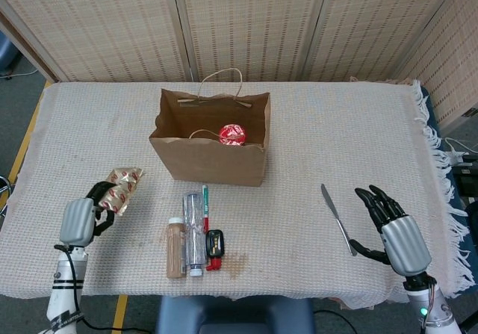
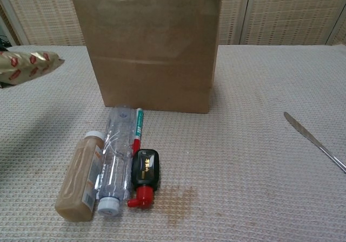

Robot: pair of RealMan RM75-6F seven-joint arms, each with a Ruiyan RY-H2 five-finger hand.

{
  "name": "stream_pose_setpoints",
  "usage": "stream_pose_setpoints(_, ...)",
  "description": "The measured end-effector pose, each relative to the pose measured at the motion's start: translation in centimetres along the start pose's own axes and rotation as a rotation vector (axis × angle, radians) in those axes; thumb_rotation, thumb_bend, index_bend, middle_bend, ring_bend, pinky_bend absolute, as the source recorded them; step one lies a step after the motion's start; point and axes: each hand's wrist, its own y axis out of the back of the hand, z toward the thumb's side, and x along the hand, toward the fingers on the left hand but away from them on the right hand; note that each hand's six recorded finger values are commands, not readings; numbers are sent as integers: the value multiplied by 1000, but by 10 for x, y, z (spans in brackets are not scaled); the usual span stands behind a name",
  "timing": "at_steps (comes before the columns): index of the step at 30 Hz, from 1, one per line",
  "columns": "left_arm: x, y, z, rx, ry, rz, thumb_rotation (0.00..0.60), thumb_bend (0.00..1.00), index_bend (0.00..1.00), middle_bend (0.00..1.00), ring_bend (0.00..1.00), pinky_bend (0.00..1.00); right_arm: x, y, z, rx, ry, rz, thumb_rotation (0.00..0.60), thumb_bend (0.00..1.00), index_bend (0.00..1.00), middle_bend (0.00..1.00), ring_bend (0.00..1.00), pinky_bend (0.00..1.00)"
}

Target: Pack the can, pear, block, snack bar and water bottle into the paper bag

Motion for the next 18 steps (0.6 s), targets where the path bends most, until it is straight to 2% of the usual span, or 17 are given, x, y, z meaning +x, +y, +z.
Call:
stream_pose_setpoints(5,26,56,7,-234,84,149,600,675,733,716,724,827,0,-1,1,-2,5,5,600,37,0,128,59,227)
stream_pose_setpoints(7,36,81,14,-326,96,193,600,674,733,716,724,827,0,-2,1,-1,9,5,600,37,0,128,59,227)
stream_pose_setpoints(9,44,103,24,-370,83,218,600,673,733,716,724,824,0,-3,2,-3,12,5,600,37,0,128,59,227)
stream_pose_setpoints(12,57,128,45,-362,32,224,600,673,733,715,723,820,0,-3,3,-6,15,8,600,37,0,128,59,227)
stream_pose_setpoints(15,68,133,67,-306,-22,181,600,674,733,714,723,818,0,-4,2,-5,16,11,600,37,0,128,59,227)
stream_pose_setpoints(18,80,134,97,-208,-109,120,600,676,732,713,724,818,-1,-6,1,-5,9,19,600,37,0,128,59,227)
